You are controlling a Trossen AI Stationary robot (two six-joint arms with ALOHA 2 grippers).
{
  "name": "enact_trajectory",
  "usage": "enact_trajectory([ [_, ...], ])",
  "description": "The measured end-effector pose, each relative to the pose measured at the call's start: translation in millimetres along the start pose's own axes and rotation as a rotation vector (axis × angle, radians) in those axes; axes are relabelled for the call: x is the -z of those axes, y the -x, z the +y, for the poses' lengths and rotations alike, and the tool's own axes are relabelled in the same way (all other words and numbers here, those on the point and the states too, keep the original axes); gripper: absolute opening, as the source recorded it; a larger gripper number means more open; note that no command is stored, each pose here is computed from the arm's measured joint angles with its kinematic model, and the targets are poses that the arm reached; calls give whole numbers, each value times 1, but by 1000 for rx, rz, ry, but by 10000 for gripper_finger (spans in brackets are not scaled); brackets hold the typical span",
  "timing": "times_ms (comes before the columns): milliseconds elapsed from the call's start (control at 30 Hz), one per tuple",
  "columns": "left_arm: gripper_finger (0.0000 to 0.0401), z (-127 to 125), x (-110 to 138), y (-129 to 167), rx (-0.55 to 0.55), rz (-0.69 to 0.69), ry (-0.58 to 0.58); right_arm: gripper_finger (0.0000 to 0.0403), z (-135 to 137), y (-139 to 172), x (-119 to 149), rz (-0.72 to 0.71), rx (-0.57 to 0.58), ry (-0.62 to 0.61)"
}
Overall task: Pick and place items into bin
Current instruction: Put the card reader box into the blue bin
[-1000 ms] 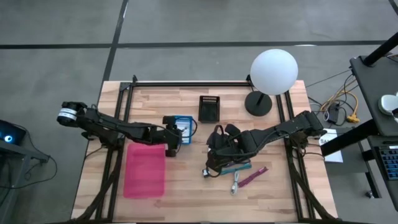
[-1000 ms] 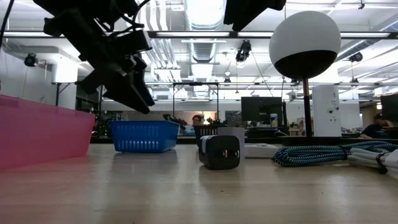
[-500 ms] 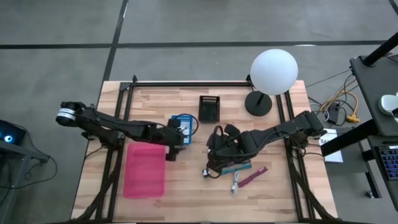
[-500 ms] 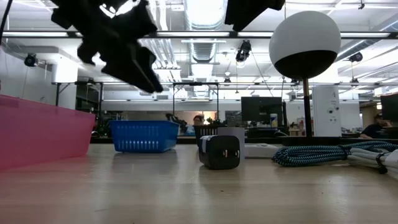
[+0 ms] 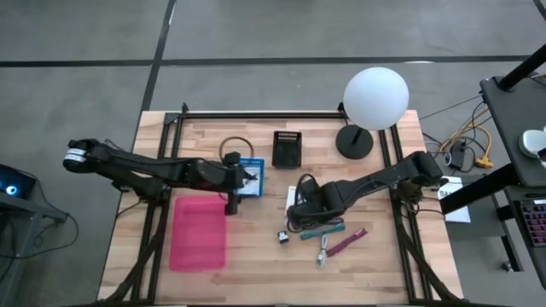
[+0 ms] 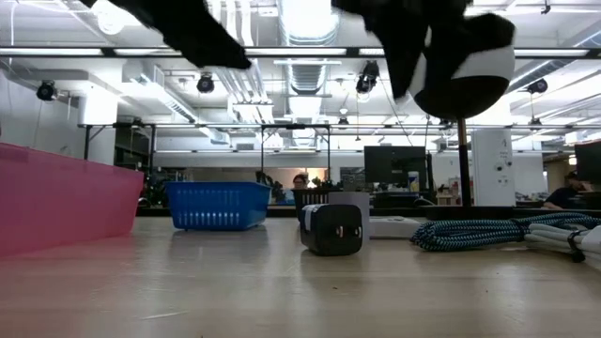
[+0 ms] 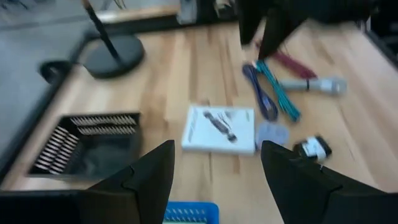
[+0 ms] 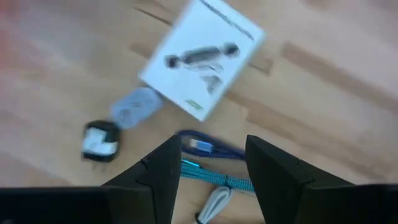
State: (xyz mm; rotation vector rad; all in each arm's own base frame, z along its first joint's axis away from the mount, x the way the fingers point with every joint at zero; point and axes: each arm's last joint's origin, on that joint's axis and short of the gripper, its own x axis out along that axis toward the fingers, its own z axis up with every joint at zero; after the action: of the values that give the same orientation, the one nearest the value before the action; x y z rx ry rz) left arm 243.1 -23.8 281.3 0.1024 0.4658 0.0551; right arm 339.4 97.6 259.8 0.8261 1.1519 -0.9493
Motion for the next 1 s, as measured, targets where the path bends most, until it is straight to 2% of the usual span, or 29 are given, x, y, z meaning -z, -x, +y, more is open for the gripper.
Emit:
enact_trajectory([
  [200, 224, 9, -11, 36, -68, -130, 29, 161, -6, -20, -3, 60, 40, -148],
  [467, 224, 15, -18, 67, -72, -234, 52, 171, -4, -48, -10, 59, -52, -218],
  [767, 224, 16, -18, 71, -74, -245, 54, 184, -28, -84, -5, 46, 73, -379],
  [1000, 224, 15, -15, 64, -73, -225, 49, 174, -27, -100, -3, 32, -11, -472],
])
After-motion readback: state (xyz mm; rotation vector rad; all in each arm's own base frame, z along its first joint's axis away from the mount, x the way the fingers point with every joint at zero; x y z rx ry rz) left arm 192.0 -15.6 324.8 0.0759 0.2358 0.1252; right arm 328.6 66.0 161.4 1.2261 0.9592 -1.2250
